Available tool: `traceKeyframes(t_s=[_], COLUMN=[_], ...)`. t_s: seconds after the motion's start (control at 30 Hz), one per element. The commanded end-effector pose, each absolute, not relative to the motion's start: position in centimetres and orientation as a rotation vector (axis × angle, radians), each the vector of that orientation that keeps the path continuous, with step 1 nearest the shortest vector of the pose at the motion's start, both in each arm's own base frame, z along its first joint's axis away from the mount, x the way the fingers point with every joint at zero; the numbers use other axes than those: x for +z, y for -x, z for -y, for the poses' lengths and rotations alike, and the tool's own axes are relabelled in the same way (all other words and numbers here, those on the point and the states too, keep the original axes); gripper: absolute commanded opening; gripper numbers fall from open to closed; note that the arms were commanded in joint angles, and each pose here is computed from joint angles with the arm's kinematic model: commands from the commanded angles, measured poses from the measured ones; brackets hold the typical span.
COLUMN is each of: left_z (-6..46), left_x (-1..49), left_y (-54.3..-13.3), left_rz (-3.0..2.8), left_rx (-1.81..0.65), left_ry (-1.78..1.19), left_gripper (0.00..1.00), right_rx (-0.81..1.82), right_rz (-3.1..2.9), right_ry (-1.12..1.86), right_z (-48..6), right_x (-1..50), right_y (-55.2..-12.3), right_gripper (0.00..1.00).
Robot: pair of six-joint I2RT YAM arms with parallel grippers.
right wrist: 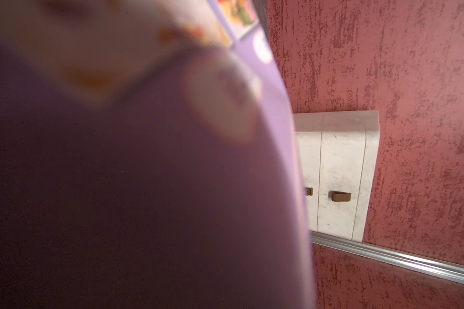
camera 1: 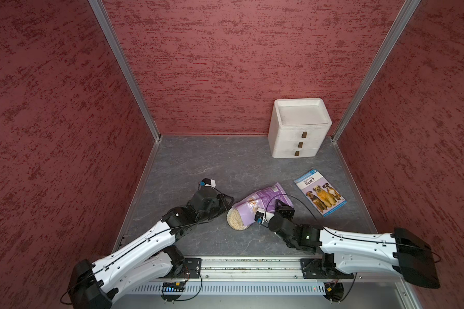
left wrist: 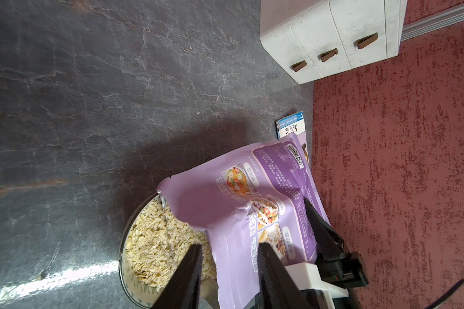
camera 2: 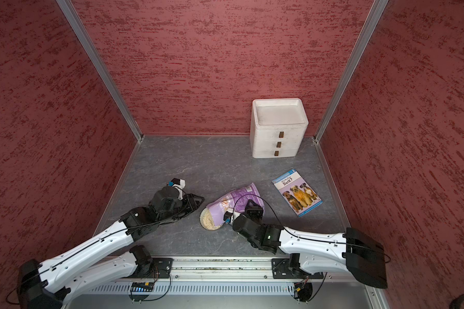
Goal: Pour the oats into the breakfast bowl
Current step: Pour the oats into the bowl.
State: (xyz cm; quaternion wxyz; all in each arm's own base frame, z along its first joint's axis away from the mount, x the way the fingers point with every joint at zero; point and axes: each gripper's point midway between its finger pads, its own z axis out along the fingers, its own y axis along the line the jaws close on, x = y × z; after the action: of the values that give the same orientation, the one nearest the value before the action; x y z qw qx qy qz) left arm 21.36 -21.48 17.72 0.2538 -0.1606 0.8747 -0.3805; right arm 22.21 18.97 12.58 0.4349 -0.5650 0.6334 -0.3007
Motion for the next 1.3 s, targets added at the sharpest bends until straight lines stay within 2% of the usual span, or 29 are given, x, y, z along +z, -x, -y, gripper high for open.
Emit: traceKeyframes(t_s=[0.0,0.73,1.27], left_z=[21.1,19.0,19.9], left_x=[19.2,20.2,18.7], left_y=[-21.7,-21.9,-21.9], left_rz=[-2.340,-2.299,-2.348], left_rx=[-1.035,-1.007,-1.016], left_ry=[0.429,0.457,0.459], left_gripper=[0.38,0.39,0.39], right_rx=[-0.646,-0.396,-0.728], right_rz=[-1.595,-1.687,-1.502], right_ry=[1.171,0.979,1.097], right_z=[-19.8,-19.8,-18.8], right_x=[17.4,19.4,21.3], right_y=[-23.3,-22.7,-24.0], right_gripper=[0.00,0.00,0.00])
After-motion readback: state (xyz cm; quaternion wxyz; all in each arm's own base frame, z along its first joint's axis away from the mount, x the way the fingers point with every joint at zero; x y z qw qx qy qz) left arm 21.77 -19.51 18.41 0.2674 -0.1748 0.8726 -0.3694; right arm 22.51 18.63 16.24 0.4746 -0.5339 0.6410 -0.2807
